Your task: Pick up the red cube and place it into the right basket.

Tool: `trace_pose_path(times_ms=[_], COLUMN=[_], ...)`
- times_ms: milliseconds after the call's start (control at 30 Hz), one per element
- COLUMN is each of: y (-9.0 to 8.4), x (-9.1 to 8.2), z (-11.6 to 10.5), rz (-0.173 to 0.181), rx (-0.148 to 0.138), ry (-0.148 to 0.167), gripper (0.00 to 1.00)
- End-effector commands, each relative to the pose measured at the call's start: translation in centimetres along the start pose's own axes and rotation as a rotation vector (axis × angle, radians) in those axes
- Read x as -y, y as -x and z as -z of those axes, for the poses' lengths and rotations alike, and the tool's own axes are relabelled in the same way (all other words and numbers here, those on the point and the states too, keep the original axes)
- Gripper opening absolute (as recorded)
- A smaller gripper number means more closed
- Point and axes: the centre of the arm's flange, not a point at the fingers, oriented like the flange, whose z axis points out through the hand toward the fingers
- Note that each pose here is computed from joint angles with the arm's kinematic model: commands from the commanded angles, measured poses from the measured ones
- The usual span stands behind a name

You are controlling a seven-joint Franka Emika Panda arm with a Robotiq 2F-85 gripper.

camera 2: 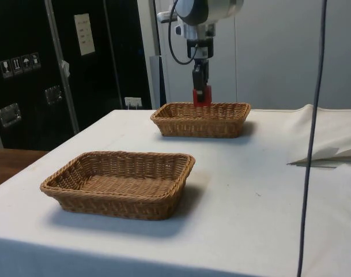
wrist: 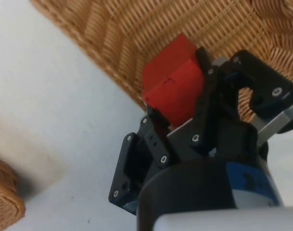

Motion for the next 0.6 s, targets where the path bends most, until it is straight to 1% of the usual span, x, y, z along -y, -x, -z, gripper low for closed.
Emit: trace_pose_path(times_ms=[0, 33, 67, 100, 267, 300, 333, 367, 567], y=[-0.2, -0.3, -0.3, -0.5, -0.8, -0.6, -0.8, -1.0, -1.2], x=[-0.1, -0.2, -0.3, -0.3, -0.6, -0.7, -0.7, -0.8, -1.0], z=[-0.3, -0.5, -0.6, -1.1, -2.5, -2.5, -2.8, -3.3, -4.4], rz=[-0.003, -0.005, -0.008, -0.009, -0.018, -0.019, -0.020, -0.022, -0.033], rx=[-0.004, -0.003, 0.004, -0.002, -0.002, 0.010, -0.002, -0.001, 0.000], ry=[-0.009, -0.009, 0.000, -0.009, -0.013, -0.006, -0.014, -0.013, -0.017], gripper=[0.02, 0.02, 0.02, 0.02, 0.02, 0.02, 0.02, 0.02, 0.02])
